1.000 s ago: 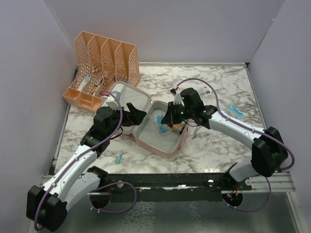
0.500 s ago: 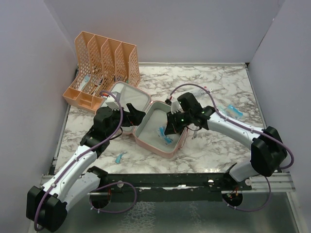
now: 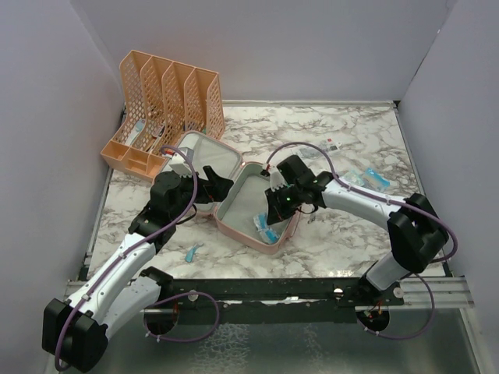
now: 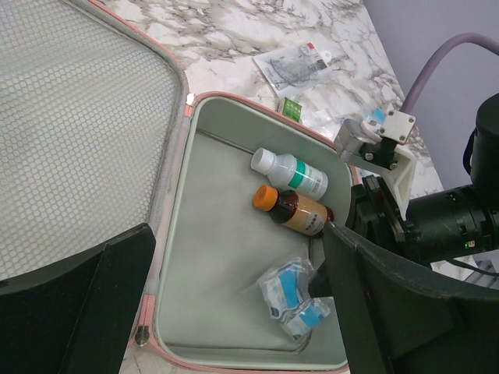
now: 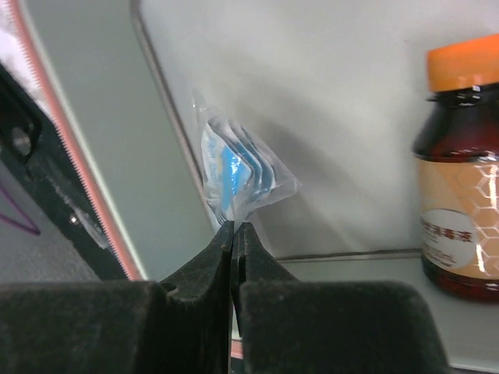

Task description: Organize the medicine kit

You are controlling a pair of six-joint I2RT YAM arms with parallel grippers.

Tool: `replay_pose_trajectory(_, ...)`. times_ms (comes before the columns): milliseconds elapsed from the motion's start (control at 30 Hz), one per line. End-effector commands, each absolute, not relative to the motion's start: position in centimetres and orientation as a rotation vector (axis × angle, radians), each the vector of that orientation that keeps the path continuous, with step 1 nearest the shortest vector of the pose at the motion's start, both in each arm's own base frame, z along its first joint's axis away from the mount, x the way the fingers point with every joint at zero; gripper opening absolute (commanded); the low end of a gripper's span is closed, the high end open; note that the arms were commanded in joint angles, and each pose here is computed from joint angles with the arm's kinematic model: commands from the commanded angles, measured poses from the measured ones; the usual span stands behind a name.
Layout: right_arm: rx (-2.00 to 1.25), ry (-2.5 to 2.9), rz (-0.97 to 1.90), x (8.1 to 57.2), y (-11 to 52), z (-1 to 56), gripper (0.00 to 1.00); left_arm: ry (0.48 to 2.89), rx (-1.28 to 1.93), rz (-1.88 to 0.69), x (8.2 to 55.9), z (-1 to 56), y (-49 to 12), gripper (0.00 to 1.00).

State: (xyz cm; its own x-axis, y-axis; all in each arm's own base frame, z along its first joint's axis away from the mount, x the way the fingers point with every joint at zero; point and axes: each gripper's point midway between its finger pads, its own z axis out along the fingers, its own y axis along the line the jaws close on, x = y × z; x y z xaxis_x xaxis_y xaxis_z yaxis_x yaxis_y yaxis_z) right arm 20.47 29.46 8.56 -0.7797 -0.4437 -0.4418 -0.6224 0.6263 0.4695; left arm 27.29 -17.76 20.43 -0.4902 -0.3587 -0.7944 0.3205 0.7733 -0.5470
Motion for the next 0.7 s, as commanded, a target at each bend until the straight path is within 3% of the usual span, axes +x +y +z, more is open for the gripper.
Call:
replay_pose_trajectory(0,-0.706,2.564,0.766,22.8,29.2,8.6,0.01,1.901,-0.015,-0.795,27.3,20.8,-17.6,0.92)
replay_pose_trajectory(200,-0.308,2.485,0.869,23.8,30.1,11.7,0.01,1.901,-0.011,-0.808,27.2,20.7,-17.8,0.92)
replay_pose_trajectory(433,0.316,2.532,0.773,23.5,28.1,10.9,0.01,1.893,-0.007,-0.819,27.2,20.9,-17.9,0.92)
replay_pose_trajectory(667,0.578,2.518,0.786,22.9,28.8,10.6,0.01,1.891,0.008,-0.843,27.1,21.1,-18.3,0.92)
